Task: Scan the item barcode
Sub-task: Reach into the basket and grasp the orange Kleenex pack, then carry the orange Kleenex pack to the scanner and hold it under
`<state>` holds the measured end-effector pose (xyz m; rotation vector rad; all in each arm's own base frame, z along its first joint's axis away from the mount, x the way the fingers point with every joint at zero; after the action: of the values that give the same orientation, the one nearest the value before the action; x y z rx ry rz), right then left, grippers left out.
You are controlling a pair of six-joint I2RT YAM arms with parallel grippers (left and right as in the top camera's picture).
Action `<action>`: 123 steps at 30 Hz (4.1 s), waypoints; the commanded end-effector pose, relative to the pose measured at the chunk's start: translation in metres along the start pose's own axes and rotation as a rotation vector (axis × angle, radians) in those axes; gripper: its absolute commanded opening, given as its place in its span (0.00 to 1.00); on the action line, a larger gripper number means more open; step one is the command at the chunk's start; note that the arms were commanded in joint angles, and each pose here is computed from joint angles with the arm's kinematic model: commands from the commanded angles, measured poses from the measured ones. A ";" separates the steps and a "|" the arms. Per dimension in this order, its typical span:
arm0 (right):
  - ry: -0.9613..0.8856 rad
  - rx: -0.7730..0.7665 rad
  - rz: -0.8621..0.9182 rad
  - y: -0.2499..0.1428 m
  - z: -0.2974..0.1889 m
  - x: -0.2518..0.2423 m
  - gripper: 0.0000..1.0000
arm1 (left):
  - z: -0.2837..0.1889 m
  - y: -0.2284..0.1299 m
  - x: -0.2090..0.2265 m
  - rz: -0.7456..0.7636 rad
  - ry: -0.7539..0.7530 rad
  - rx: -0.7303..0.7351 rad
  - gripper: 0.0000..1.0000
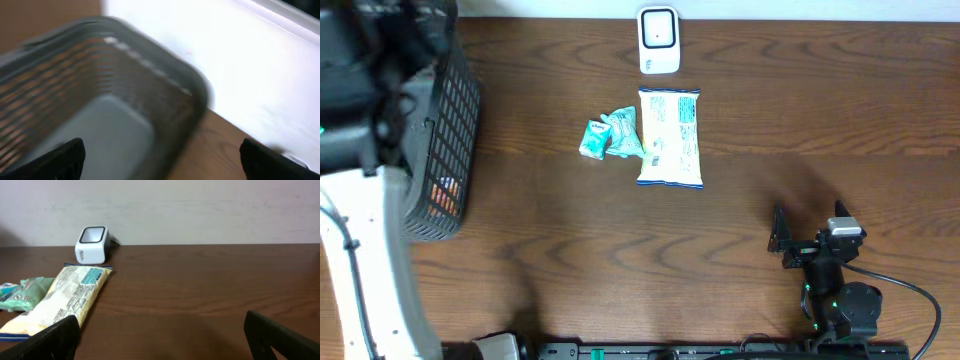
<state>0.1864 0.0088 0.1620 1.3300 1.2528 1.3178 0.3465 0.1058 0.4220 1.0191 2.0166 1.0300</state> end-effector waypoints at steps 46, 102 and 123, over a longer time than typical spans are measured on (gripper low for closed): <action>-0.020 -0.003 0.005 0.000 0.000 -0.003 0.99 | 0.160 -0.261 0.174 -0.061 -0.093 1.265 0.83; -0.020 -0.003 0.005 0.000 0.000 -0.003 0.99 | -0.060 0.000 -0.067 -0.065 -0.480 0.180 0.08; -0.020 -0.003 0.005 0.000 0.000 -0.003 0.99 | 0.076 -0.189 -0.157 0.455 -0.234 0.763 0.07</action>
<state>0.1864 0.0088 0.1620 1.3300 1.2528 1.3178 0.4150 -0.0773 0.2754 1.9106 1.9705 0.2610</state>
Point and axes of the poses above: each gripper's point midway between its finger pads, its own z axis out along the fingers, its own x axis along the line the jaws close on, y = z × x, the point moved 6 cm from there along -z, back along the fingers, and after that the axes turned 5 degrees about z, right-handed, at the moved point
